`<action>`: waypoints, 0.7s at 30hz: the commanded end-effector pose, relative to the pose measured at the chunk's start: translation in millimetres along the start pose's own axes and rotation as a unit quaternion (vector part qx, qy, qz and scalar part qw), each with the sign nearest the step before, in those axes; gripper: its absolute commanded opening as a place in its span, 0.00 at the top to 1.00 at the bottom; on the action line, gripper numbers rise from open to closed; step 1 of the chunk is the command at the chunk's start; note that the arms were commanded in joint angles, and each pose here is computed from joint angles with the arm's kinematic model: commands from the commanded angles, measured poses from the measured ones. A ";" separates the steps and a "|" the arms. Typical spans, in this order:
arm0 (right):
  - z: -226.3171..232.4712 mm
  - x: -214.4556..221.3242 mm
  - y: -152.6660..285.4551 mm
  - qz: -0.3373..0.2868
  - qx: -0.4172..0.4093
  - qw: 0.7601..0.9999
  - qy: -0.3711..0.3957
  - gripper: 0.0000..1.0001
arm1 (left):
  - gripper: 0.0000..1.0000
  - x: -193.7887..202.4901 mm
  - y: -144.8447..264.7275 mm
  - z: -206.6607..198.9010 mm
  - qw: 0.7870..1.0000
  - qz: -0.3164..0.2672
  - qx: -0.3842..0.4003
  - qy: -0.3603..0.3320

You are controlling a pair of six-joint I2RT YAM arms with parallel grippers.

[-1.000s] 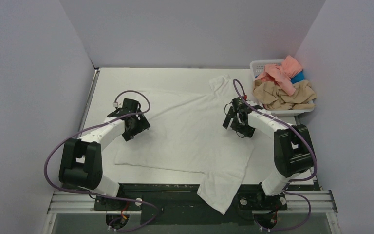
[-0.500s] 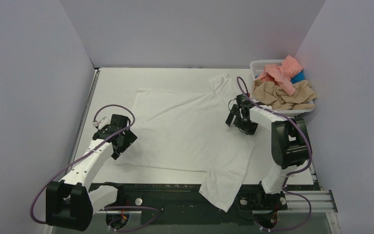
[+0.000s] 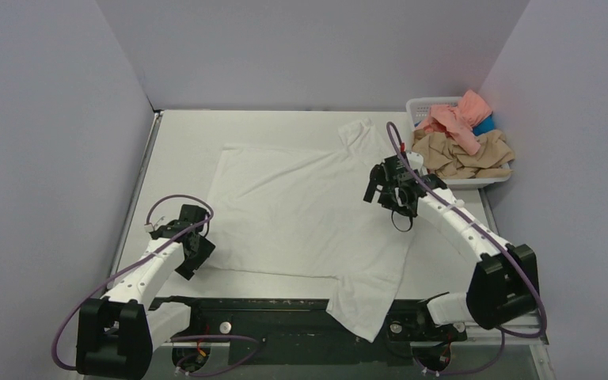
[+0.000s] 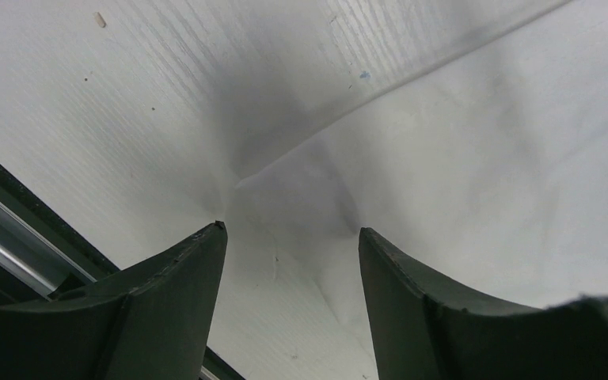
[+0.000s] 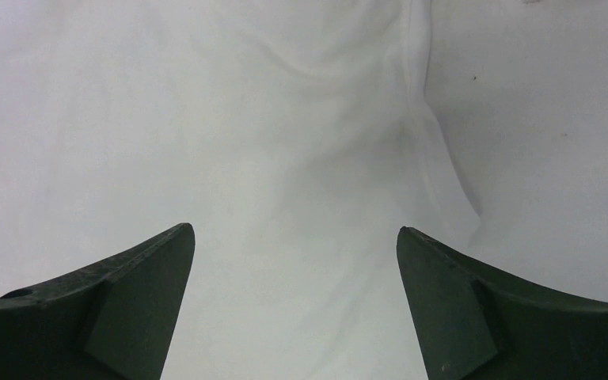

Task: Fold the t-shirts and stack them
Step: Grab the side of the flattened tshirt closest away from the robot with both arms

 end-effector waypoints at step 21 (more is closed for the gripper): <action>-32.8 303.5 131.2 0.305 -0.170 0.847 0.400 0.33 | 1.00 4.1 -24.2 -17.4 0.999 0.011 0.016 0.028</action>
Point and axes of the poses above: each gripper's point midway between its finger pads, its own y axis back along the fingers, its own z axis along the line the jaws close on, x = y × z, the point moved 1 cm from there along y, back along the fingers, and after that the axes turned 2 degrees about -y, right-handed, at the moved point
